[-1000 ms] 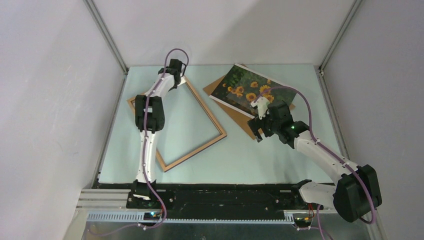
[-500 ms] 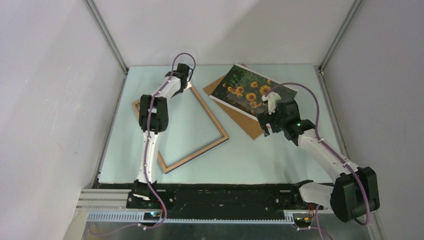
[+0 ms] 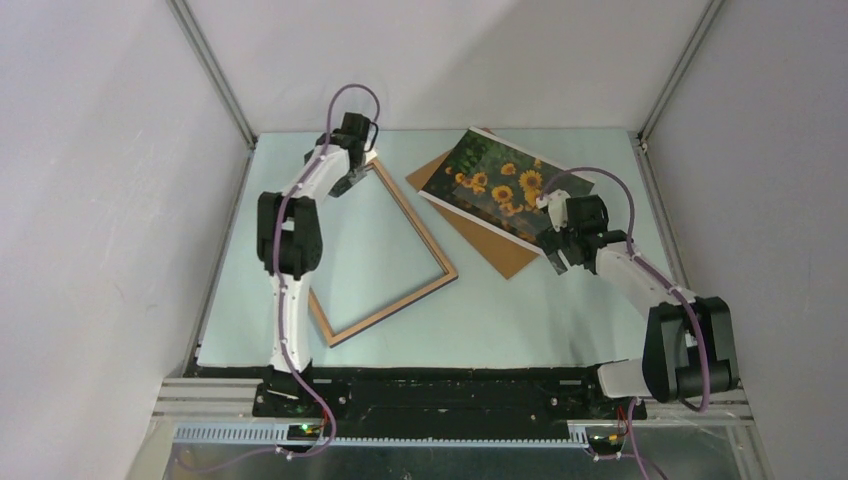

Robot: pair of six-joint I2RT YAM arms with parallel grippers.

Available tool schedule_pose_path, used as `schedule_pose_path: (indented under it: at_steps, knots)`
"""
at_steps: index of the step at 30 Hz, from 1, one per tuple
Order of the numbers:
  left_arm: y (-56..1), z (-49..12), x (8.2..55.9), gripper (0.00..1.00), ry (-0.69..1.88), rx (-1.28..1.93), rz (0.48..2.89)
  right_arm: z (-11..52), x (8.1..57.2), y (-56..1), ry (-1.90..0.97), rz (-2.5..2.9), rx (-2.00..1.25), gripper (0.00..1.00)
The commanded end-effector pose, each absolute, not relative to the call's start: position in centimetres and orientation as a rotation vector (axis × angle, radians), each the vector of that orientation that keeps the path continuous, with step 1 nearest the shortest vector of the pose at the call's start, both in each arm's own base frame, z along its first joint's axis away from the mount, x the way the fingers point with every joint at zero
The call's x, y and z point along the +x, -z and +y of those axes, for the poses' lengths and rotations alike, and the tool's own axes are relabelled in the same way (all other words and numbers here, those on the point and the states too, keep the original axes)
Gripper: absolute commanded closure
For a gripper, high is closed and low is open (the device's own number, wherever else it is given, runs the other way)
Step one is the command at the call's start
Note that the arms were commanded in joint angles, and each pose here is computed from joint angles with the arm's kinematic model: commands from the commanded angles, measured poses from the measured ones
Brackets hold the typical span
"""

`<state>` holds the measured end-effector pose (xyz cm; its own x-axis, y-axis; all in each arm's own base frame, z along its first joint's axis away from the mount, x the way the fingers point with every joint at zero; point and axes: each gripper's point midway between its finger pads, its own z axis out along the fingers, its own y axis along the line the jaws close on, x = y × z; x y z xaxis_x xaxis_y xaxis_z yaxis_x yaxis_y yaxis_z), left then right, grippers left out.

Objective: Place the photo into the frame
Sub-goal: Adjust the photo frame at the center of the board, then pick up the photo frame item at the center of the board.

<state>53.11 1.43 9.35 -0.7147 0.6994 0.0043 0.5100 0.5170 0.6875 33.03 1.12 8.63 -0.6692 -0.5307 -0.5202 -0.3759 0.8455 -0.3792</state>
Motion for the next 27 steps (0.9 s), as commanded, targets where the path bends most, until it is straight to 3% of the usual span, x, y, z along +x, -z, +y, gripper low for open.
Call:
schedule_pose_path:
  at_steps: [1, 8, 18, 27]
  knots:
    - [-16.5, 0.3, 50.8, 0.16, -0.867, 0.824, 2.401, -0.5, 34.0, -7.6, 0.454, 2.370, -0.741, 0.08]
    - [-19.1, -0.5, 47.0, 0.08, -0.744, 0.768, 2.378, -1.2, 34.8, -5.3, 0.621, 2.312, -0.841, 0.10]
    - [-20.4, -0.9, 44.8, 0.08, -0.707, 0.749, 2.361, -1.3, 34.5, -2.4, 0.740, 2.199, -0.966, 0.20]
    - [-20.8, -1.6, 44.4, 0.08, -0.700, 0.746, 2.345, -2.0, 33.9, -0.4, 0.928, 2.022, -1.129, 0.22]
